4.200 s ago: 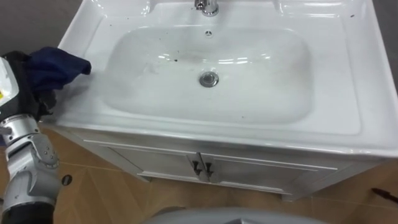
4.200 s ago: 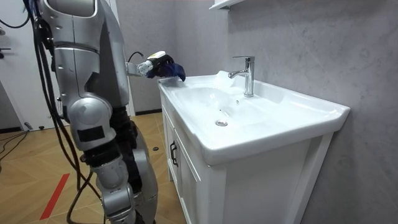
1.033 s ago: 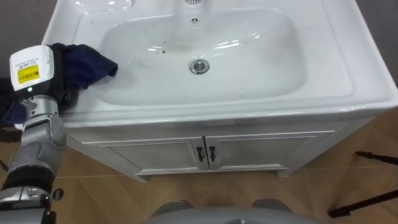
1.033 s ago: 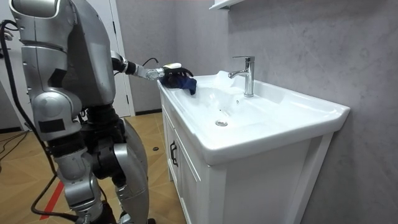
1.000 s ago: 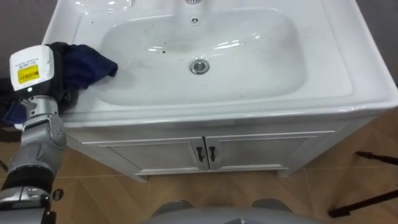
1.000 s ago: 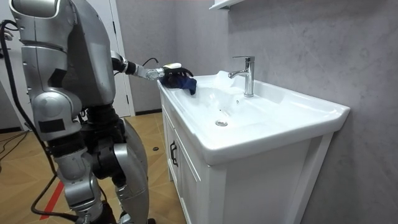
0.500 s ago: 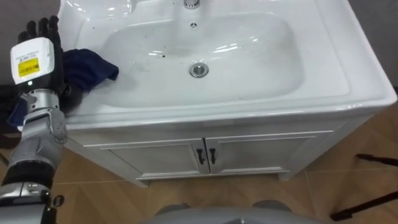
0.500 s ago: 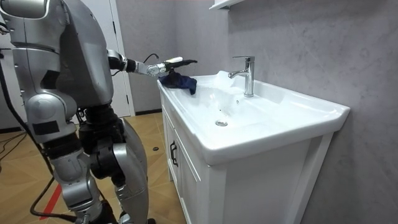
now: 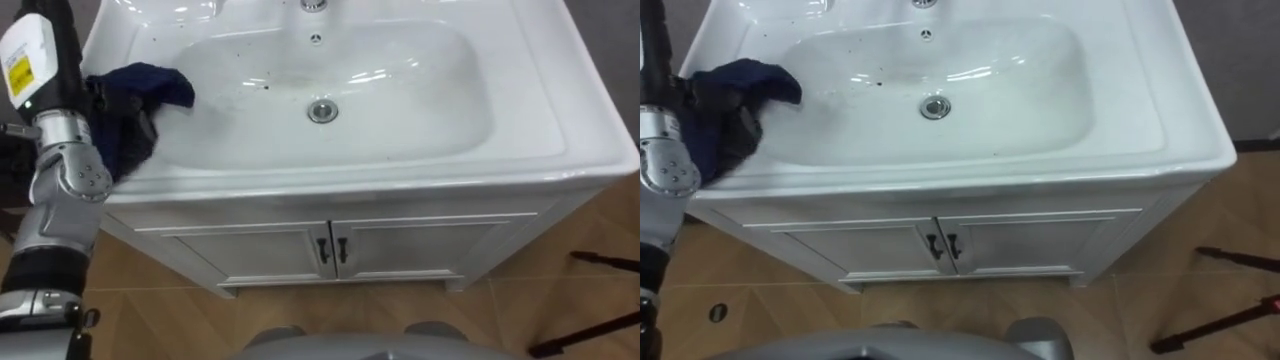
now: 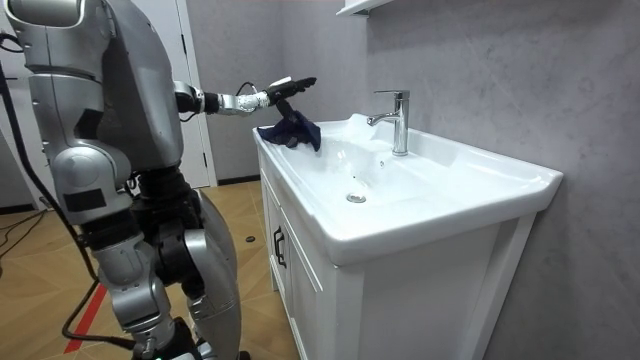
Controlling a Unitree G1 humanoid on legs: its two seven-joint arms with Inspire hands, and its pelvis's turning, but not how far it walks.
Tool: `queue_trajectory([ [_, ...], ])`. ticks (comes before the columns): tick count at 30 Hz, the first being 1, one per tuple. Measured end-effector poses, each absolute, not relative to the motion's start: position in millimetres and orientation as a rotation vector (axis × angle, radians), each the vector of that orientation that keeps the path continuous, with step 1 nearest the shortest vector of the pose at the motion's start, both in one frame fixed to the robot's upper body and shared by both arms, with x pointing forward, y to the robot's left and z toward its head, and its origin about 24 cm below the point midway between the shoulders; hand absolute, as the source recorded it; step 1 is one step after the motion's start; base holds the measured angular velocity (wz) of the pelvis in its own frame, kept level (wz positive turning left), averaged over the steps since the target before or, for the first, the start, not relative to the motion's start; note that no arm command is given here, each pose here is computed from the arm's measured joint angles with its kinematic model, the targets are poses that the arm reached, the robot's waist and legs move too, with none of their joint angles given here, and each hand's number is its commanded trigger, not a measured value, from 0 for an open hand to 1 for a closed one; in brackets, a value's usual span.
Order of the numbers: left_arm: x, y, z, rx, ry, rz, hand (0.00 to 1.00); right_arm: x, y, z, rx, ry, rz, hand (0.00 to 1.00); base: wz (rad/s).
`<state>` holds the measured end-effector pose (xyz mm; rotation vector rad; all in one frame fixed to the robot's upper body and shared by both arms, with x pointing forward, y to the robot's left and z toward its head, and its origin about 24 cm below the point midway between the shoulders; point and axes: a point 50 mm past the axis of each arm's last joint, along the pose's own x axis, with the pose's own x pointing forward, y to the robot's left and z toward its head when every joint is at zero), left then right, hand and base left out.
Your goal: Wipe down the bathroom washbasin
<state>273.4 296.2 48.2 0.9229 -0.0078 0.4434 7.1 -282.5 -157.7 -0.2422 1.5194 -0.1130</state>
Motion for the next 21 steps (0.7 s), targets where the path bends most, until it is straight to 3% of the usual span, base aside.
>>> queue_trajectory([
  [5, 274.6, 294.9, 55.9, 0.707, -0.045, 0.494, 0.00, 8.1, -276.3, -159.9, -0.236, 1.514, -0.108, 0.00, 0.02],
  [21, 271.7, 301.9, 65.4, 0.518, -0.090, 0.632, 0.00, 0.9, -271.6, -161.7, -0.247, 1.525, -0.133, 0.00, 0.05],
])
